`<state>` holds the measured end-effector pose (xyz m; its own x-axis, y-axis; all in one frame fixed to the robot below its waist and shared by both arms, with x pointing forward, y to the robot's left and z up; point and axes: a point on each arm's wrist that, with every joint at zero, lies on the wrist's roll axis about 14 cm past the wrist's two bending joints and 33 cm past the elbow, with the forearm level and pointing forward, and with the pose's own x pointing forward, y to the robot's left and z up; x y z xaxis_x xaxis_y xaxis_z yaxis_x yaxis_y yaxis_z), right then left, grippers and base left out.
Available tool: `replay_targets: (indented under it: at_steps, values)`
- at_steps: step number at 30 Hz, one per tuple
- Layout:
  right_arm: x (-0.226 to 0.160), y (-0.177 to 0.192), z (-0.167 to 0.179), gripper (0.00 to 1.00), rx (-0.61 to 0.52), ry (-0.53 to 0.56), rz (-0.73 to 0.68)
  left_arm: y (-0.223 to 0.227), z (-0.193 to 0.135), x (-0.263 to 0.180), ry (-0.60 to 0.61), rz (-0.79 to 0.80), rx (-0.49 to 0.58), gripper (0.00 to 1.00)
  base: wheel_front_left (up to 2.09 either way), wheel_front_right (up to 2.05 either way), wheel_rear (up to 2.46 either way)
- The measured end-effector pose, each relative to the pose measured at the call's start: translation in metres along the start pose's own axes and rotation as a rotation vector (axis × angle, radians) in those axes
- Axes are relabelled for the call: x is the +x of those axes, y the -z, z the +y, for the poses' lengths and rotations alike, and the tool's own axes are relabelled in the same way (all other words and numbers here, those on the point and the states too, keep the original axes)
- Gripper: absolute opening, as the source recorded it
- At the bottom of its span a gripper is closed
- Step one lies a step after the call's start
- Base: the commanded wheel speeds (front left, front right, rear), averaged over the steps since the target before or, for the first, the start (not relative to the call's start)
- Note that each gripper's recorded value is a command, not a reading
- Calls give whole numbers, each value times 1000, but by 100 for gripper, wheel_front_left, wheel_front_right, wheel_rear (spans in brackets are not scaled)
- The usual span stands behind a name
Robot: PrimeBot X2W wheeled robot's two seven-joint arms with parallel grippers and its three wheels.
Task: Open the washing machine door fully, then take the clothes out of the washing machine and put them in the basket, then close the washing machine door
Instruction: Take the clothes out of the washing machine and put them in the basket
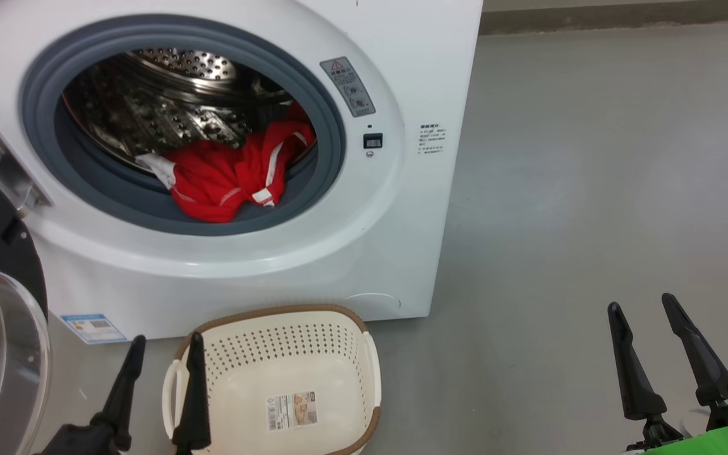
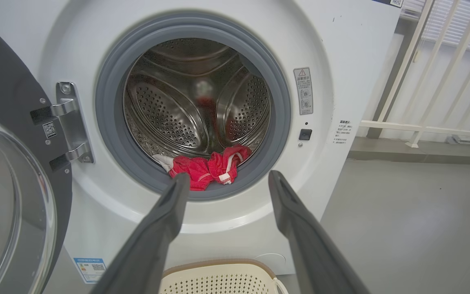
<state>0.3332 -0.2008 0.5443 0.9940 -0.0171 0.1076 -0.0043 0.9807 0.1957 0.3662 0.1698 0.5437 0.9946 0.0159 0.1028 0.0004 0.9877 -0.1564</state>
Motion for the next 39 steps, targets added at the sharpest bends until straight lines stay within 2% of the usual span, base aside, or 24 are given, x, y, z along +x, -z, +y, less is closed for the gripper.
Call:
replay_targets:
  at_steps: [14,23,39]
  values:
    - [30,16,5,100,1,-19,36,8,1,40,-17,-8,-16,100,0,0,0]
    - [54,34,9,100,-1,-34,67,19,-5,89,-18,20,-6,100,0,0,0]
    - [74,65,1,100,-5,-14,128,46,-6,178,-10,87,-11,100,0,0,0]
